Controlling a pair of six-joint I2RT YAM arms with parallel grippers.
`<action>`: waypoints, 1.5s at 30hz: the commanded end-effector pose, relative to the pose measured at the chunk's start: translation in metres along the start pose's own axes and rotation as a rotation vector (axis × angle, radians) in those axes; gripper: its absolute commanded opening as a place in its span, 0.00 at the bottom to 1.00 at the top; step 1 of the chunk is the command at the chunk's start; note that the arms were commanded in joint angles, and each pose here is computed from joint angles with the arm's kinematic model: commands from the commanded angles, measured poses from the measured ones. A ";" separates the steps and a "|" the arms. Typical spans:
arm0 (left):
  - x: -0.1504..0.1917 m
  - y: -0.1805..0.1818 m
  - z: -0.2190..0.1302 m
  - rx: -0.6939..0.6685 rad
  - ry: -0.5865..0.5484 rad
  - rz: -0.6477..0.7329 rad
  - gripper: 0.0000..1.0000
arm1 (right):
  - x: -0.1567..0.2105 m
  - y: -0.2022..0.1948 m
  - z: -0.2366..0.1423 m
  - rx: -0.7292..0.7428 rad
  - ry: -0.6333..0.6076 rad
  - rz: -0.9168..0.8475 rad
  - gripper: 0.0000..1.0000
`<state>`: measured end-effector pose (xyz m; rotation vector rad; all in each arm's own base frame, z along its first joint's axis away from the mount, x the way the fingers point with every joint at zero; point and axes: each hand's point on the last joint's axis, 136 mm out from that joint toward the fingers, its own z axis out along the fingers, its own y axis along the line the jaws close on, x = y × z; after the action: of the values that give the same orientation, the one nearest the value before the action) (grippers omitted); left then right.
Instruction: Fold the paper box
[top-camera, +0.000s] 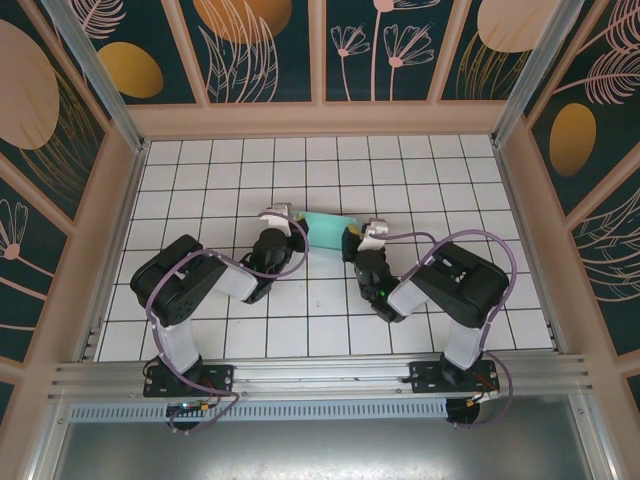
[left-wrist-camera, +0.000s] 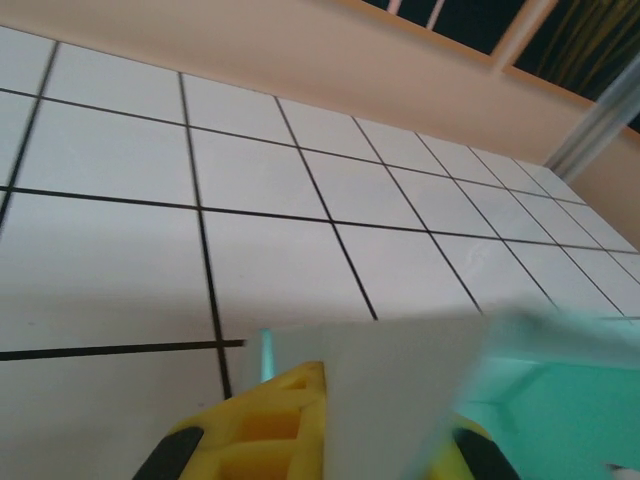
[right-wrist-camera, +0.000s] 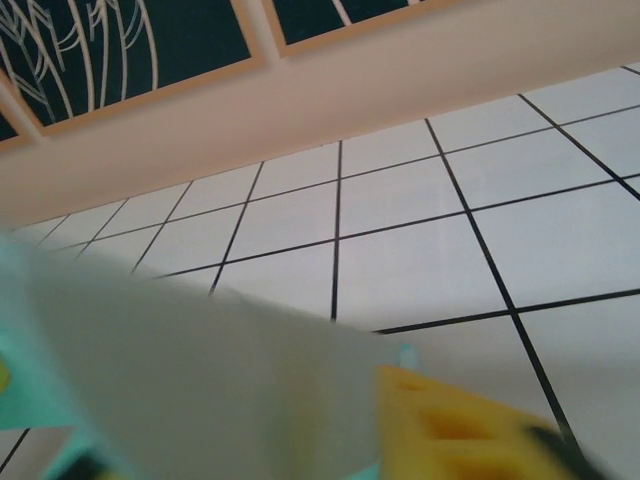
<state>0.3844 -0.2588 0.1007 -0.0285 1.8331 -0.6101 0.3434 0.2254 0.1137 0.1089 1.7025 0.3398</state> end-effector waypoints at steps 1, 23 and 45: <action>-0.002 0.020 0.000 -0.111 0.001 -0.014 0.00 | -0.022 0.009 -0.008 -0.051 -0.022 -0.012 0.71; -0.003 0.028 0.001 -0.172 0.013 0.100 0.00 | -0.129 0.012 0.014 -0.164 0.248 0.122 0.81; 0.016 0.026 0.000 -0.167 0.067 0.181 0.02 | -0.018 0.013 0.069 -0.094 0.582 -0.042 0.84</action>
<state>0.3922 -0.2417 0.0986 -0.0127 1.8501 -0.3974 0.4255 0.2485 0.1456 -0.0747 2.1974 0.4834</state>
